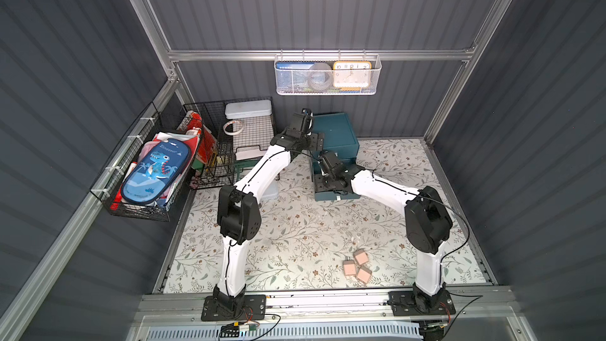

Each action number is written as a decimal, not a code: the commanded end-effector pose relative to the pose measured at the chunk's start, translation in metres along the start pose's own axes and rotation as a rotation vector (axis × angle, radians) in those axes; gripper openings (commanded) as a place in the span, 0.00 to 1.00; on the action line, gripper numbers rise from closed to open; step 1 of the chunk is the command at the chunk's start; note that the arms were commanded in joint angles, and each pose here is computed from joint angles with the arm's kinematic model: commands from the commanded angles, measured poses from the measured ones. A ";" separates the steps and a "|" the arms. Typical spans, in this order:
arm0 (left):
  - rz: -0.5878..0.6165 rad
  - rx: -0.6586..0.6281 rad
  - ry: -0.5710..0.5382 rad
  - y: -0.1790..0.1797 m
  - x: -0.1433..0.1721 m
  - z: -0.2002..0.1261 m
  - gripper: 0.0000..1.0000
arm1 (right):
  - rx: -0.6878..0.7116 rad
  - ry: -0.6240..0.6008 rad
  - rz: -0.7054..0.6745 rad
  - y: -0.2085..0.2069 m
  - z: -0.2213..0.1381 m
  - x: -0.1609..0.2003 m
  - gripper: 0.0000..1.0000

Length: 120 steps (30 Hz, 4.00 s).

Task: Place the plugs into the drawer by color
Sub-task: Place the plug in the drawer, then close the drawer in the storage box, then open the drawer in the storage box.

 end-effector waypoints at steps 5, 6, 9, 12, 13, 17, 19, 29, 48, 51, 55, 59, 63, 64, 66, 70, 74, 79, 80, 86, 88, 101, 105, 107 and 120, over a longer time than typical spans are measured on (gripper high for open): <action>0.048 0.003 0.252 0.000 0.061 0.016 0.96 | -0.059 -0.208 0.028 -0.009 -0.086 -0.033 0.65; 0.048 0.004 0.254 0.000 0.062 0.017 0.95 | -0.080 -0.194 0.042 -0.011 -0.091 -0.024 0.64; 0.048 0.005 0.258 0.000 0.062 0.018 0.96 | -0.185 -0.135 0.083 -0.016 -0.092 0.019 0.48; 0.045 0.009 0.257 0.000 0.062 0.018 0.96 | -0.226 -0.182 0.132 -0.019 -0.084 0.060 0.20; 0.044 0.011 0.256 -0.001 0.062 0.018 0.96 | -0.229 -0.198 0.140 -0.020 -0.080 0.070 0.14; 0.047 0.008 0.249 0.000 0.061 0.022 0.95 | -0.191 -0.268 0.279 -0.042 -0.055 0.099 0.00; 0.048 0.005 0.254 0.000 0.061 0.022 0.95 | -0.213 -0.307 0.320 -0.047 -0.045 0.102 0.00; 0.055 0.001 0.261 0.000 0.063 0.021 0.96 | -0.197 -0.382 0.303 -0.045 -0.021 0.072 0.00; 0.045 0.012 0.219 -0.002 0.050 0.004 0.95 | -0.263 -0.527 0.426 -0.052 -0.013 0.031 0.00; 0.050 0.029 0.162 -0.004 0.035 -0.008 0.96 | -0.270 -0.552 0.455 -0.056 -0.008 0.025 0.00; 0.071 0.024 0.221 -0.003 0.047 0.006 0.96 | -0.312 -0.578 0.500 -0.058 -0.002 0.011 0.00; 0.057 0.023 0.239 -0.003 0.057 0.012 0.96 | -0.349 -0.612 0.550 -0.058 0.000 -0.006 0.00; 0.061 0.023 0.246 -0.003 0.060 0.012 0.96 | -0.387 -0.633 0.629 -0.064 0.012 -0.020 0.00; 0.063 0.024 0.249 -0.003 0.061 0.013 0.96 | -0.401 -0.639 0.652 -0.066 0.017 -0.024 0.01; 0.065 0.023 0.255 -0.002 0.063 0.014 0.96 | -0.431 -0.646 0.700 -0.068 0.026 -0.030 0.01; 0.068 0.044 0.281 -0.004 0.069 0.016 0.96 | -0.480 -0.658 0.782 -0.073 0.042 -0.037 0.02; 0.067 0.054 0.291 -0.005 0.073 0.016 0.96 | -0.493 -0.660 0.820 -0.074 0.052 -0.039 0.07; 0.067 0.052 0.292 -0.005 0.074 0.016 0.96 | -0.525 -0.665 0.881 -0.079 0.065 -0.039 0.12; 0.067 0.054 0.293 -0.005 0.074 0.016 0.96 | -0.532 -0.665 0.887 -0.080 0.067 -0.039 0.13; 0.063 0.056 0.294 -0.005 0.074 0.015 0.96 | -0.619 -0.619 0.922 -0.086 0.050 -0.013 0.15; 0.056 0.054 0.285 -0.005 0.071 0.013 0.96 | -0.620 -0.584 0.938 -0.093 0.044 0.007 0.19; 0.052 0.054 0.296 -0.005 0.071 0.019 0.96 | -0.665 -0.465 1.086 -0.123 0.091 0.022 0.36; 0.055 0.052 0.303 -0.005 0.073 0.022 0.96 | -0.668 -0.453 1.095 -0.122 0.098 0.019 0.38; 0.055 0.053 0.303 -0.005 0.073 0.022 0.97 | -0.660 -0.446 1.107 -0.123 0.103 0.021 0.39; 0.054 0.053 0.304 -0.005 0.074 0.022 0.97 | -0.676 -0.389 1.104 -0.112 0.118 0.024 0.36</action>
Point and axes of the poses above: each gripper's point midway between its finger pads, its own z axis out along the fingers, its own y axis along the line the jaws close on, x = y × z, the point moved 7 cm from there along -z, back along the fingers, and after that the axes turned 2 degrees about z, right-handed, at the moved point
